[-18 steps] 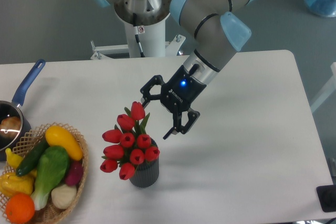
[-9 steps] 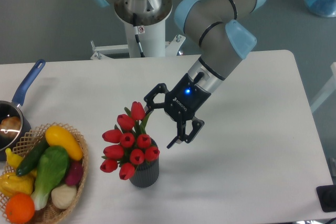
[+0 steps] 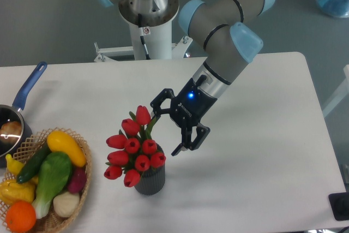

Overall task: Pick up the flowers from the vase
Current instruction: 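Lower the open gripper around the tulip stems above the vase rim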

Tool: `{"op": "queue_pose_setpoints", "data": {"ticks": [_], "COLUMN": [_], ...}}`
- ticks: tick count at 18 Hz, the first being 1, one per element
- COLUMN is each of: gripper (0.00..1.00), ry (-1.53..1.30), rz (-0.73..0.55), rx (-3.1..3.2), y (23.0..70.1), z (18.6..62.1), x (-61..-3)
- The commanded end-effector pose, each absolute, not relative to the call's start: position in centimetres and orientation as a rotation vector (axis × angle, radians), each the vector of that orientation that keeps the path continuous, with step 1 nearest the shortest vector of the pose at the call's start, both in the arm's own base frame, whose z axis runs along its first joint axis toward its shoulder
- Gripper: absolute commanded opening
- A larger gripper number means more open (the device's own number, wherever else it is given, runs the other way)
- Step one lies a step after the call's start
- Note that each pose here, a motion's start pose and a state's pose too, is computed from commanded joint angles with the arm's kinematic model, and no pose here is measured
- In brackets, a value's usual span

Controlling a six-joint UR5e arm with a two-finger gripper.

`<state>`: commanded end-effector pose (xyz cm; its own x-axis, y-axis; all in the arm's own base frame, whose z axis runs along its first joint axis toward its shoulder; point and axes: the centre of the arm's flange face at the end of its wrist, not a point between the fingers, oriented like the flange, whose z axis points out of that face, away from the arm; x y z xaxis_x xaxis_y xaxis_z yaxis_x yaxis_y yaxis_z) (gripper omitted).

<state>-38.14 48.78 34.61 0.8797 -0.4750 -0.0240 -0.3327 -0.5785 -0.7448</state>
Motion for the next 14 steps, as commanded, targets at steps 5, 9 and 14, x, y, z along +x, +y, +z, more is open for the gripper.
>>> {"op": "queue_pose_setpoints", "data": {"ticks": [5,9,14], "gripper": [1.00,1.00,1.00], "ry": [0.610,0.598,0.594], "rz": [-0.243,-0.262,-0.268], "rx": [-2.223,-2.226,-2.223], "y": [50.1,50.4,50.6], "z": [34.4,33.7,33.7], "x": [-36.7,-36.8,-36.7]}}
